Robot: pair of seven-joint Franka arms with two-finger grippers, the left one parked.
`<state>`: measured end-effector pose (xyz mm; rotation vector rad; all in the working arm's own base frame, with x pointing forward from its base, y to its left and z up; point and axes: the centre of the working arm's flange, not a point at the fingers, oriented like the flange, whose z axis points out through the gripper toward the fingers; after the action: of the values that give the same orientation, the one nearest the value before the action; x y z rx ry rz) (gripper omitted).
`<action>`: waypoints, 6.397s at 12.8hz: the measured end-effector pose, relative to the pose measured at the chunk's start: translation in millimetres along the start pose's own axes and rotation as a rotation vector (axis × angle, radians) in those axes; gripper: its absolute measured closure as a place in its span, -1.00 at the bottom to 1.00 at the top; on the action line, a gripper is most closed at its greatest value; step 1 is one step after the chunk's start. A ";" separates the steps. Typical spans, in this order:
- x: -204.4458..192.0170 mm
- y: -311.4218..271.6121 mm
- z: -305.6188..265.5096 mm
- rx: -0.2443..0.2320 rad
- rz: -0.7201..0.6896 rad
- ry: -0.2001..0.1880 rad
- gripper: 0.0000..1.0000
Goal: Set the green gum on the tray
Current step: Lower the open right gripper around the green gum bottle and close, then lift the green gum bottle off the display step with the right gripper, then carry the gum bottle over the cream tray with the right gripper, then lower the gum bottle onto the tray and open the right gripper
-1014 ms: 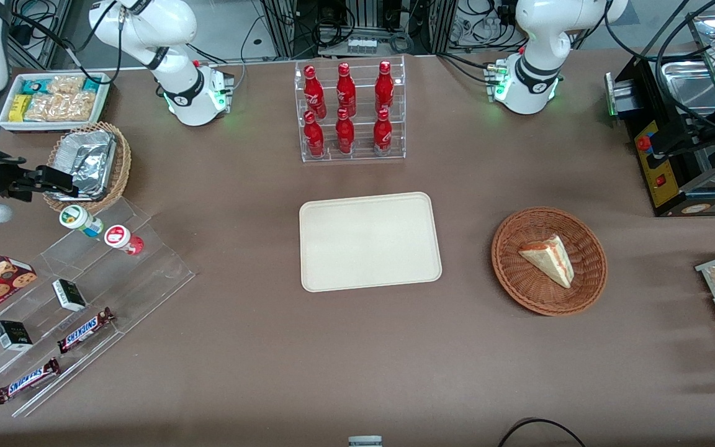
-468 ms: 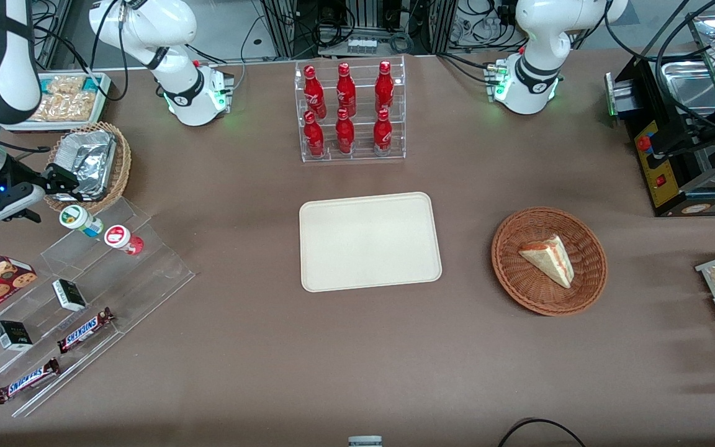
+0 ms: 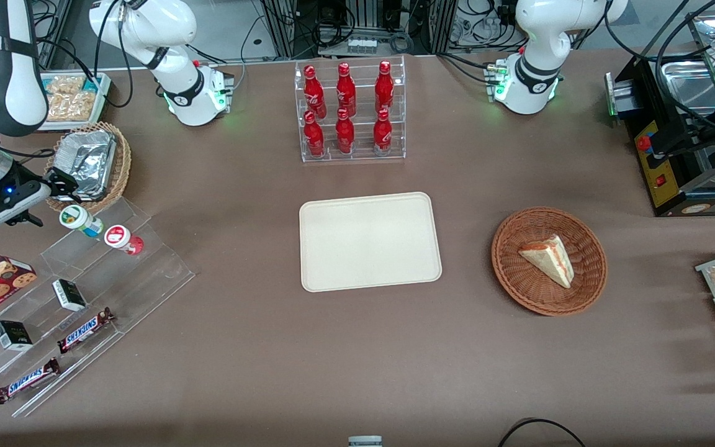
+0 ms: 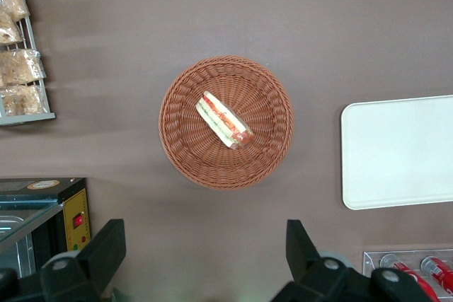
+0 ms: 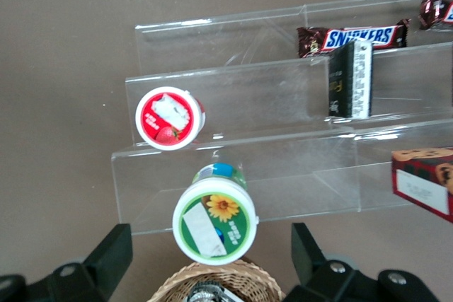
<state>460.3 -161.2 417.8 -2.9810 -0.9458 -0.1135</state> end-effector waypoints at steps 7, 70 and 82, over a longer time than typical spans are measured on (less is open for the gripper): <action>-5.5 -6.3 21.8 -0.026 0.001 0.018 -1.00; 397.3 -558.3 194.5 -0.010 0.780 -0.001 -0.18; 403.1 -542.3 180.0 0.004 0.817 0.002 -1.00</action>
<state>488.0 520.0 261.9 -3.0802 0.3122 -0.0974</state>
